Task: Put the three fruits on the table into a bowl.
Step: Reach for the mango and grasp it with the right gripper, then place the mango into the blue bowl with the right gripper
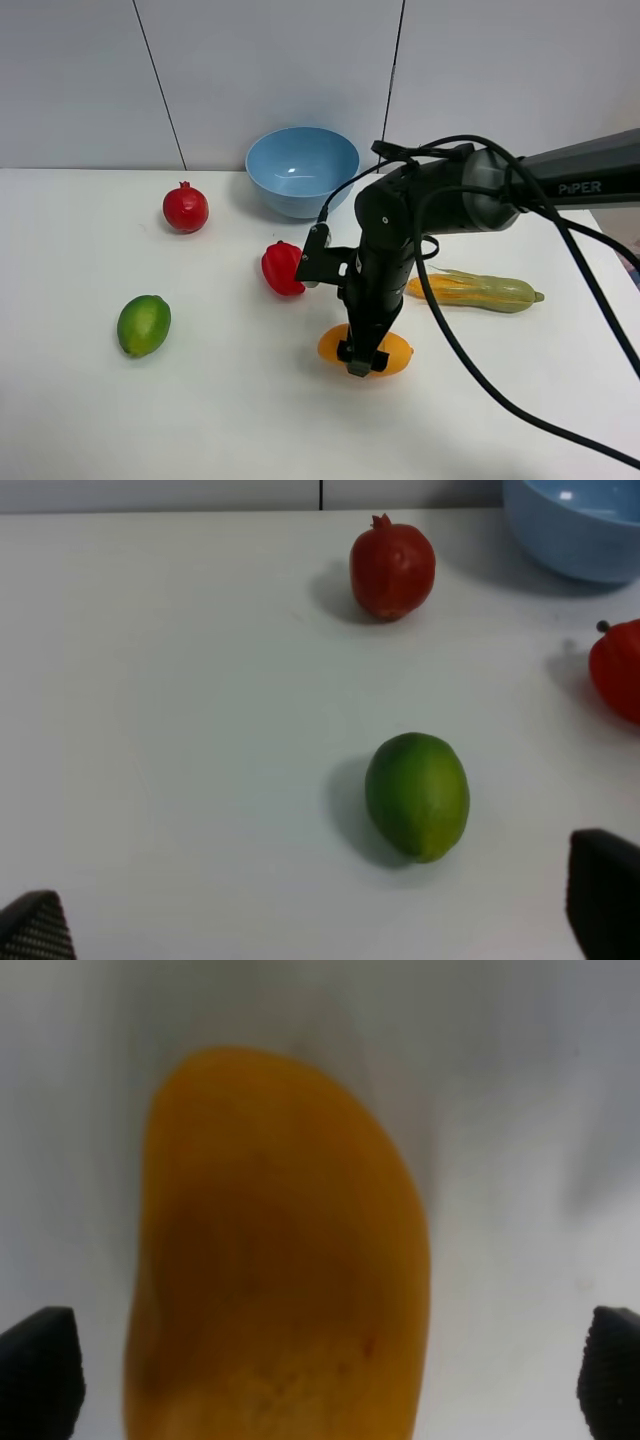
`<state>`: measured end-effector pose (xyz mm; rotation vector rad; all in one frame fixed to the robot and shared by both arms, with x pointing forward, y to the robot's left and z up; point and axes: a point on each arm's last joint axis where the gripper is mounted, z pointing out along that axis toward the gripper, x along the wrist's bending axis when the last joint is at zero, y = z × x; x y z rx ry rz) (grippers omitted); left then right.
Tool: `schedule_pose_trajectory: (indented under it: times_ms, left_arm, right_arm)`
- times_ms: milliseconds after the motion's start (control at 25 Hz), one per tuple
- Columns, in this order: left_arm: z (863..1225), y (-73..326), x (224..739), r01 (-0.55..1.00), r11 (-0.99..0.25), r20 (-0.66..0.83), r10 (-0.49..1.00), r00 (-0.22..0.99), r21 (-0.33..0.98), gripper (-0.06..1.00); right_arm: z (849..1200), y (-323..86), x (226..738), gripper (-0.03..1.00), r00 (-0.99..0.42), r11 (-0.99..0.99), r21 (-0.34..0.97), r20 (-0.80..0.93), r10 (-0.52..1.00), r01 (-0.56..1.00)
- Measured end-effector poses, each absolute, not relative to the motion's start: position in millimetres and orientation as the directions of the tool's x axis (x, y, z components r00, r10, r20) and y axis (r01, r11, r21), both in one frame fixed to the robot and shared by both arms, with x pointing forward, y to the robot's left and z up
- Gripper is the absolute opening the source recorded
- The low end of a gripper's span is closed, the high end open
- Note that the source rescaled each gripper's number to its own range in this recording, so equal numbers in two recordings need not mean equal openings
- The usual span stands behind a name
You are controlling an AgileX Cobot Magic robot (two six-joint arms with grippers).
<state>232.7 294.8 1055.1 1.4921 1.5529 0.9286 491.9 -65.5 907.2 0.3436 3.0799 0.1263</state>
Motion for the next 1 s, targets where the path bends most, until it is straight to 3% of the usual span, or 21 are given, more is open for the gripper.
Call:
schedule_pose_trajectory:
  times_ms: [360,440,480,520,600,640,680,880,1000]
  left_arm:
    - [1055.1,294.8,232.7,0.433,0.046,-0.045,0.999,-0.011,0.900,1.00]
    - [1055.1,294.8,232.7,0.433,0.046,-0.045,0.999,-0.011,0.900,1.00]
    - [1055.1,294.8,232.7,0.433,0.046,-0.045,0.999,-0.011,0.900,1.00]
    - [1055.1,294.8,232.7,0.433,0.046,-0.045,0.999,-0.011,0.900,1.00]
    - [1055.1,294.8,232.7,0.433,0.046,-0.045,0.999,-0.011,0.900,1.00]
    - [1055.1,294.8,232.7,0.433,0.046,-0.045,0.999,-0.011,0.900,1.00]
    - [1055.1,294.8,232.7,0.433,0.046,-0.045,0.999,-0.011,0.900,1.00]
    - [1055.1,294.8,232.7,0.433,0.046,-0.045,0.999,-0.011,0.900,1.00]
    - [1055.1,294.8,232.7,0.433,0.046,-0.045,0.999,-0.011,0.900,1.00]
  right_arm:
    - [886.8,-64.8,493.2,1.00,-0.976,0.975,0.047,-0.008,0.218,0.218]
    - [885.5,-64.8,493.2,0.95,-0.976,0.975,0.044,-0.007,0.218,0.217]
    - [884.9,-64.9,493.2,0.88,-0.976,0.975,0.042,-0.006,0.218,0.217]
    - [884.9,-65.0,493.0,0.74,-0.976,0.975,0.041,-0.004,0.218,0.217]
    - [884.9,-65.8,492.2,0.30,-0.976,0.976,0.030,0.002,0.216,0.216]
    - [884.8,-66.8,491.2,0.00,-0.977,0.976,0.018,0.010,0.215,0.215]
    - [884.8,-67.6,490.9,0.05,-0.977,0.977,0.007,0.012,0.211,0.211]
    - [887.5,-72.8,487.7,0.04,-0.977,0.977,-0.050,0.031,0.209,0.207]
    - [907.9,-71.2,488.9,0.04,-0.958,0.958,0.004,-0.002,0.287,0.287]
